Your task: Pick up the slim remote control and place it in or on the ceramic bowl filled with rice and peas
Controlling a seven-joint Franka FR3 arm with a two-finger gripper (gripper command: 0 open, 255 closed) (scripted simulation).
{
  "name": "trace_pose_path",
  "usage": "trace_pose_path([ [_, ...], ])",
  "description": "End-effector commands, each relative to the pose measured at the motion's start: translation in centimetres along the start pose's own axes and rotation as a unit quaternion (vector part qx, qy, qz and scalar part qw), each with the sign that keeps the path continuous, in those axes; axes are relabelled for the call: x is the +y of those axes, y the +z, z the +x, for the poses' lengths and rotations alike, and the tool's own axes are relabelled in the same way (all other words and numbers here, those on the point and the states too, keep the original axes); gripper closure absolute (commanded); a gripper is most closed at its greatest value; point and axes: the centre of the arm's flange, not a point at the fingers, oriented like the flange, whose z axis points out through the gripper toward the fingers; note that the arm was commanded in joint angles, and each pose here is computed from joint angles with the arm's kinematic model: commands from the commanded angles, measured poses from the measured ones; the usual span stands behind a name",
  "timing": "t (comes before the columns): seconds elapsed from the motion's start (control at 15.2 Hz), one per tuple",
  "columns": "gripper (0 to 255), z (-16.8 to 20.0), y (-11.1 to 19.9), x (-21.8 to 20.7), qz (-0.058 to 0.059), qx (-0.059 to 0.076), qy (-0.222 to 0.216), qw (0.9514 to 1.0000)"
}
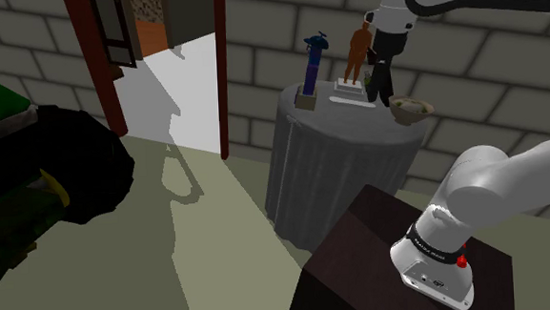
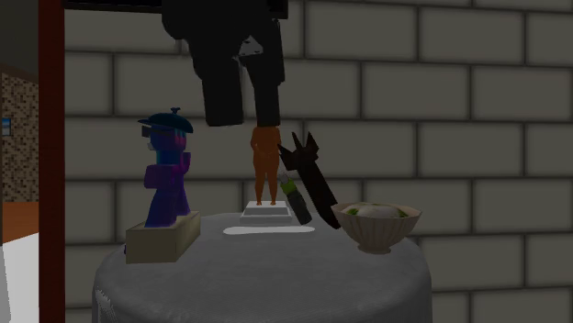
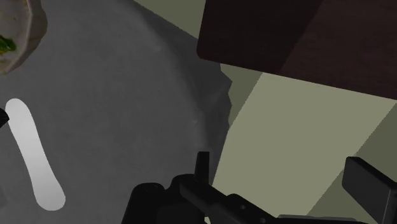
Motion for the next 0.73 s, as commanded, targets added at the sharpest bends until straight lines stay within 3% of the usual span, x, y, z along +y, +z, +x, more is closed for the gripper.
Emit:
trace_pose_path([
  [0.0, 0, 0.1, 1.2, 2.6, 0.004, 0.003, -0.009, 0.9999],
  [0.66, 0, 2.3, 6.9, 15.0, 0.025, 0.014, -0.048, 0.9984],
])
